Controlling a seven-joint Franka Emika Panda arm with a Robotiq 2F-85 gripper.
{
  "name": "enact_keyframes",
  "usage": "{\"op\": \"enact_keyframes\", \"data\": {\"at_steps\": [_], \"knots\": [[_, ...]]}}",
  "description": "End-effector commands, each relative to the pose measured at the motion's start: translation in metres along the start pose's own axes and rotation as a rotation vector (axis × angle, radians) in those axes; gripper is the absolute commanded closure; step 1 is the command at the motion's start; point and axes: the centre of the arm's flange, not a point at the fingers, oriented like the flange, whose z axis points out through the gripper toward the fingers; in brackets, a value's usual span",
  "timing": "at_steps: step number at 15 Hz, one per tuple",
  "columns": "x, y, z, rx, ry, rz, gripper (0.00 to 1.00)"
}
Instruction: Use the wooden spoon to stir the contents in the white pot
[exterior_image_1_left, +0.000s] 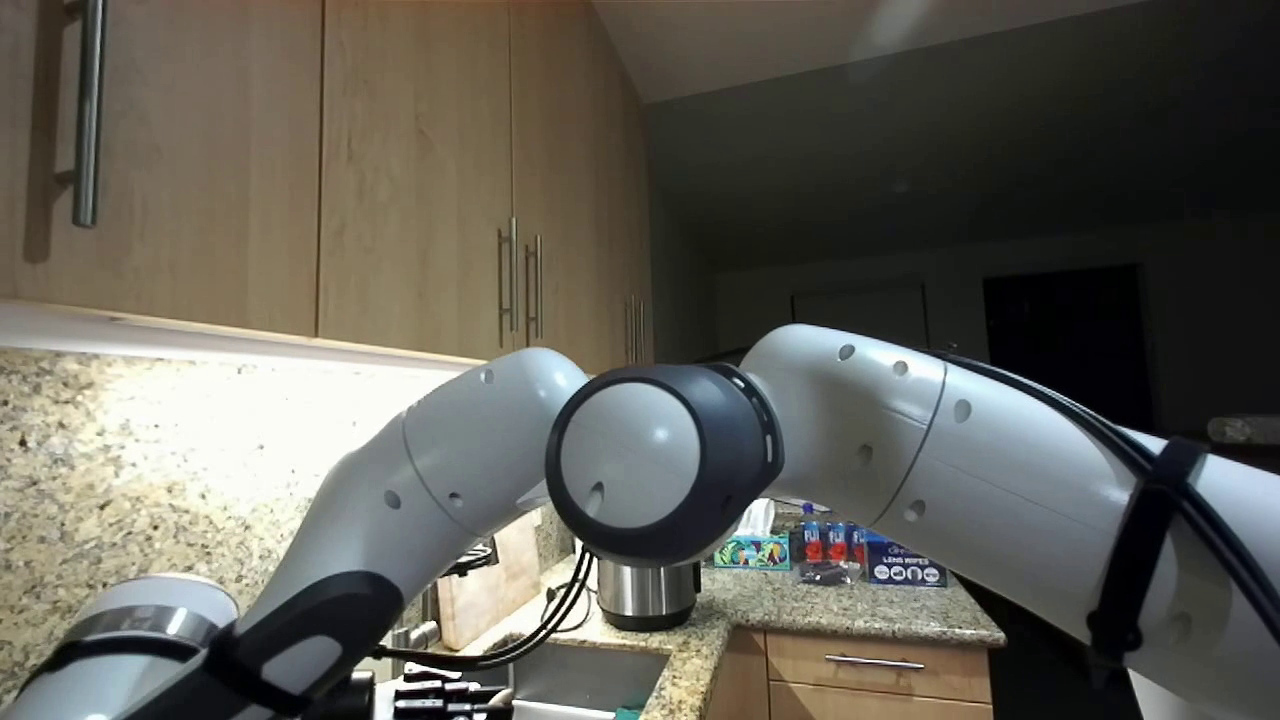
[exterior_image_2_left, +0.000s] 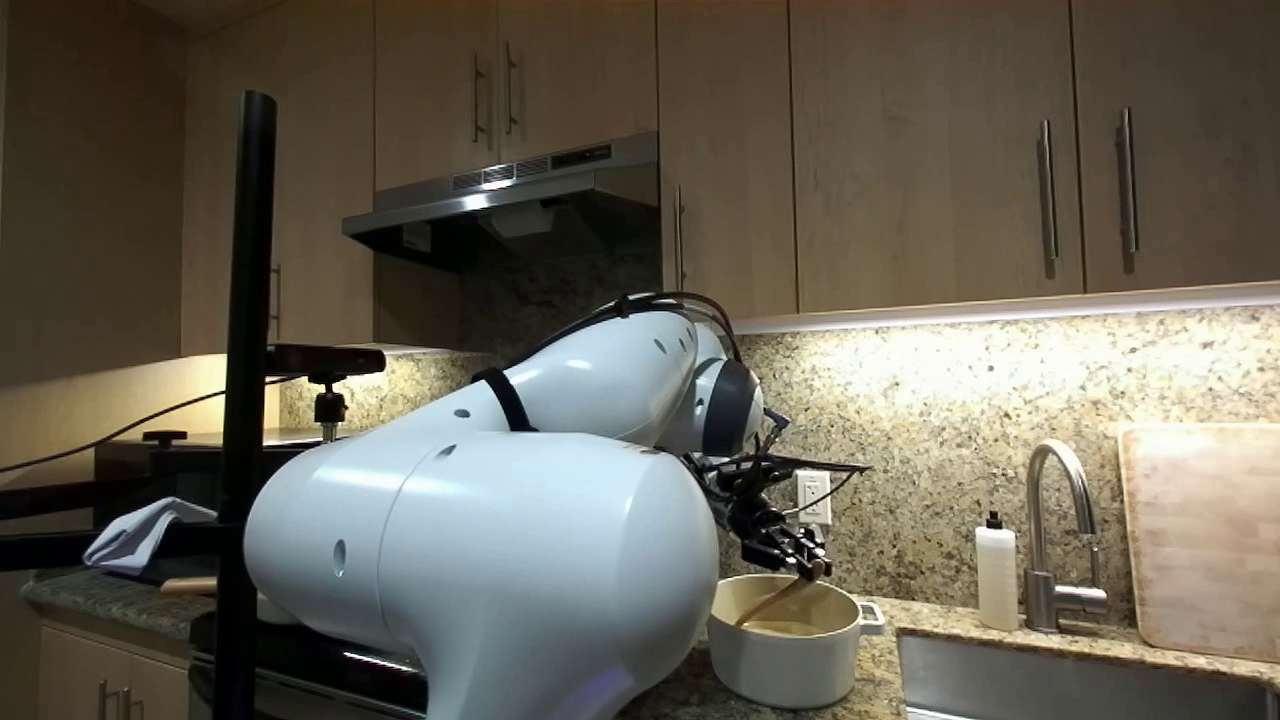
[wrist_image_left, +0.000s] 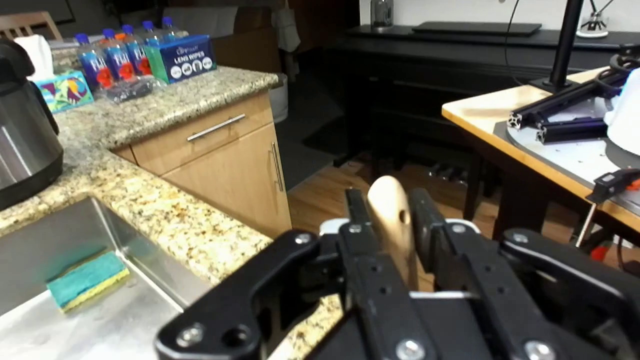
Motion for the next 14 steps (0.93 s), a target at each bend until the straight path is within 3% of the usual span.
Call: {"op": "enact_keyframes", "data": {"at_steps": [1,7,14], "knots": [[-0.023,0.002,0.013,0.053,0.172,-0.054,0.91],[-0.057,0.02,0.031,0.104,0.357,-0.085,0.91],[-0.091,0.017,0.052,0.128,0.537,-0.177,0.91]]}}
